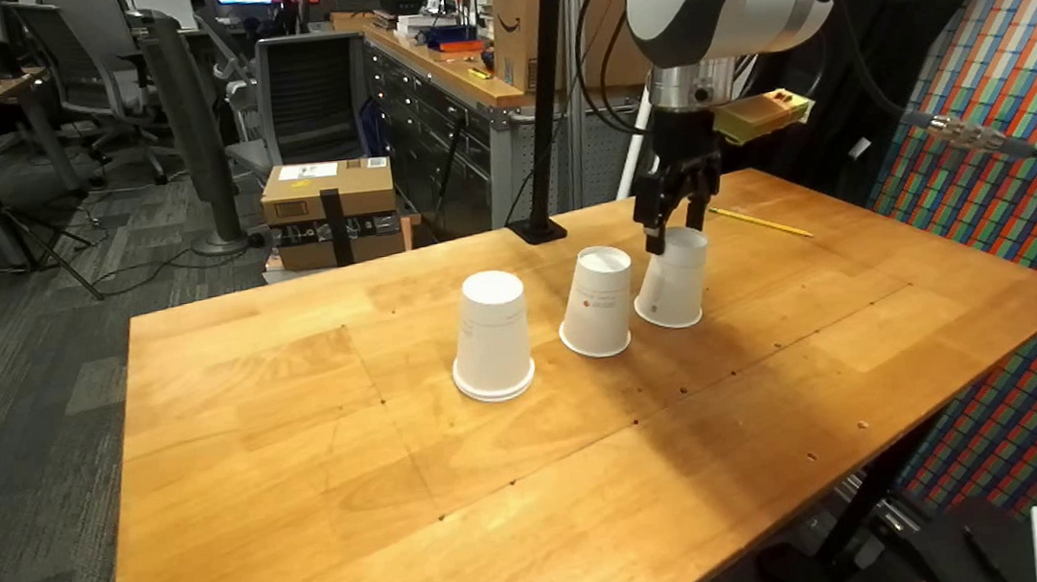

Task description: Stack all the cups together

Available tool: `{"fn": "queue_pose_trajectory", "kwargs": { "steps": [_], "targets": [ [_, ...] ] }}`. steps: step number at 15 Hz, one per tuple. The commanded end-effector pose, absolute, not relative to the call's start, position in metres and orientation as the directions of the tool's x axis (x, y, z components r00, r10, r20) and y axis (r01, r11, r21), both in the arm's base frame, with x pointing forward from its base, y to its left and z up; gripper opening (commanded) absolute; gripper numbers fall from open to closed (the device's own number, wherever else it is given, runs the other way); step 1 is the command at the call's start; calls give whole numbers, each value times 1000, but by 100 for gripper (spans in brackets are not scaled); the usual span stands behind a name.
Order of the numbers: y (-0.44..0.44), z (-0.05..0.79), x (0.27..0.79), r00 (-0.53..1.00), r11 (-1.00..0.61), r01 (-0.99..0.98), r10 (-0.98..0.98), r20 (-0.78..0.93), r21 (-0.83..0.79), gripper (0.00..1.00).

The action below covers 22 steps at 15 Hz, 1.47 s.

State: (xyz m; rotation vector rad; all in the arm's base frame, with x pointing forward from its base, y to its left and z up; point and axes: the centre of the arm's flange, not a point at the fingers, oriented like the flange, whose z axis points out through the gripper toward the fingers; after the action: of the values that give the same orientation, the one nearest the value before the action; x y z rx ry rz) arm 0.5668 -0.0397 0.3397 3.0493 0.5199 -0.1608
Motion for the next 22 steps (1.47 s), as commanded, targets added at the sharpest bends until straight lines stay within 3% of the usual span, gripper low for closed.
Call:
{"fn": "queue_pose_trajectory", "kwargs": {
  "steps": [1, 4, 5, 6, 10, 22],
  "targets": [
    [-37, 349, 550, 948, -954, 297, 289, -134, 47, 100],
    [-34, 346, 544, 954, -962, 270, 262, -146, 41, 100],
    [-34, 345, 542, 955, -964, 262, 254, -151, 36, 75],
    [-32, 344, 541, 956, -965, 260, 252, -153, 35, 72],
    [-28, 343, 539, 955, -965, 261, 253, -151, 32, 40],
    [-7, 373, 537, 958, -962, 266, 258, -126, 58, 38]
  ]
}}
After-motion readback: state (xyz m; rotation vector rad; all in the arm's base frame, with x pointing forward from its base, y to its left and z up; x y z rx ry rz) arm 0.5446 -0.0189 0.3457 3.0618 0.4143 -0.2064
